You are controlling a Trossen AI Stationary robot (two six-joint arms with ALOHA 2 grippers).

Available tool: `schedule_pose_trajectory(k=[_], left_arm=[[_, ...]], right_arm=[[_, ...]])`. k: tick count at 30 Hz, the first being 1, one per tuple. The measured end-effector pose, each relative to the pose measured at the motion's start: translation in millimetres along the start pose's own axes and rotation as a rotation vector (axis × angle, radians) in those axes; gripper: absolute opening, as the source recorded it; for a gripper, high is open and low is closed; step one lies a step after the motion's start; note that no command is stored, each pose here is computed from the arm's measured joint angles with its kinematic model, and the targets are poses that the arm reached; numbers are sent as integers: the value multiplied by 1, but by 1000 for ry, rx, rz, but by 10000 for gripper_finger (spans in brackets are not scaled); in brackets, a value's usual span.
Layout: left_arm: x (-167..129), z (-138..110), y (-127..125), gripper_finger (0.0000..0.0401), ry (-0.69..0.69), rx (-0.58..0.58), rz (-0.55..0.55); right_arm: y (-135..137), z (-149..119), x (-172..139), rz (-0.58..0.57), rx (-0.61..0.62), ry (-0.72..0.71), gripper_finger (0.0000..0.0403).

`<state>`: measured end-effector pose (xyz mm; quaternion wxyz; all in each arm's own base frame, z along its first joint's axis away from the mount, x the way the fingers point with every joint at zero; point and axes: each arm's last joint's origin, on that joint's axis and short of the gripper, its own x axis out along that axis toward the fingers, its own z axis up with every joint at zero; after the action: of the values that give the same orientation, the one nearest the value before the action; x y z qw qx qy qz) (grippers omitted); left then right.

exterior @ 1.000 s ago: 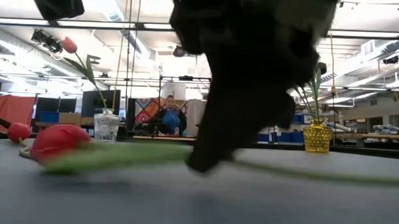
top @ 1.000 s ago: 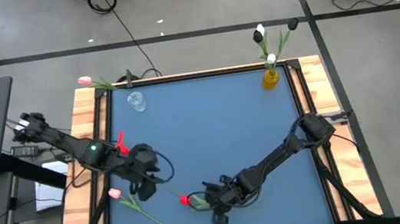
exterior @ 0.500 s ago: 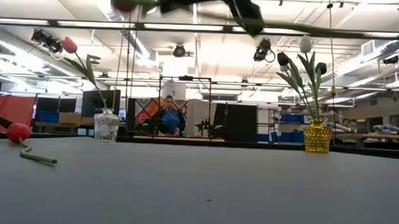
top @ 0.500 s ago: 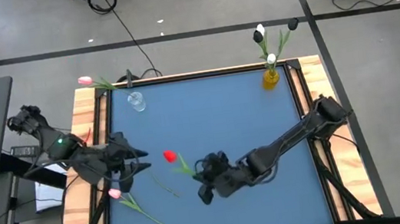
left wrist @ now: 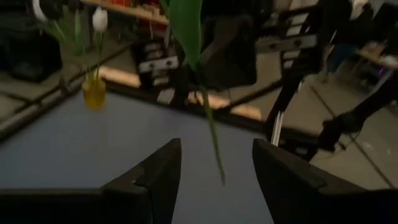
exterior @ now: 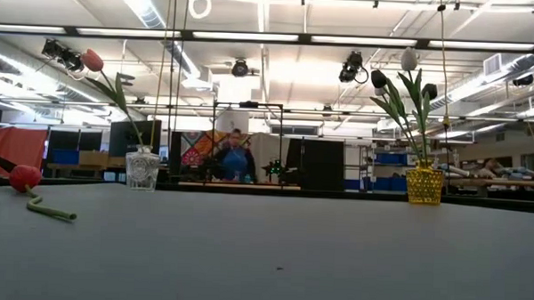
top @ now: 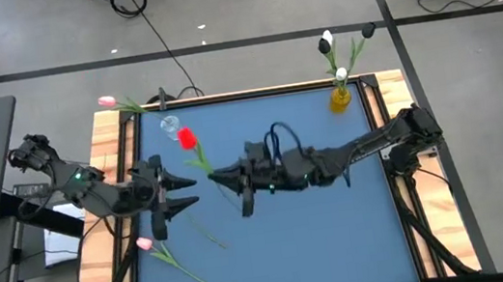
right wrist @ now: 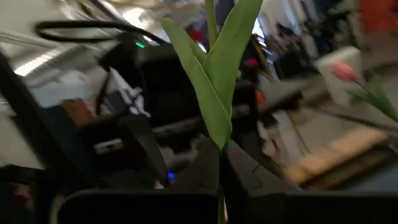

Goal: Sort flowers into vase by color
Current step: Put the bottom red tulip into the transparent vase

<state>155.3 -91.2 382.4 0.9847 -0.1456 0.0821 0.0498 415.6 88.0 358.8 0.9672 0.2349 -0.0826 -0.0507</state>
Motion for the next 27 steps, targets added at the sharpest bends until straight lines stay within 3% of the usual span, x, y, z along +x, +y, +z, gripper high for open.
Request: schedule_pose_trajectory(k=[11, 23, 25, 27], left_arm=[[30, 18, 3, 191, -135, 38, -36], [47, 28, 20, 49, -146, 34, -101], [48, 29, 22, 17, -139, 66, -129], [48, 29, 24, 11, -131, 78, -135]], right_arm=[[-18, 22, 9, 182, -21, -58, 7], [-23, 26, 11, 252, -41, -55, 8], [-25, 27, 12, 264, -34, -47, 21], [-28, 29, 12, 256, -15, -43, 44]])
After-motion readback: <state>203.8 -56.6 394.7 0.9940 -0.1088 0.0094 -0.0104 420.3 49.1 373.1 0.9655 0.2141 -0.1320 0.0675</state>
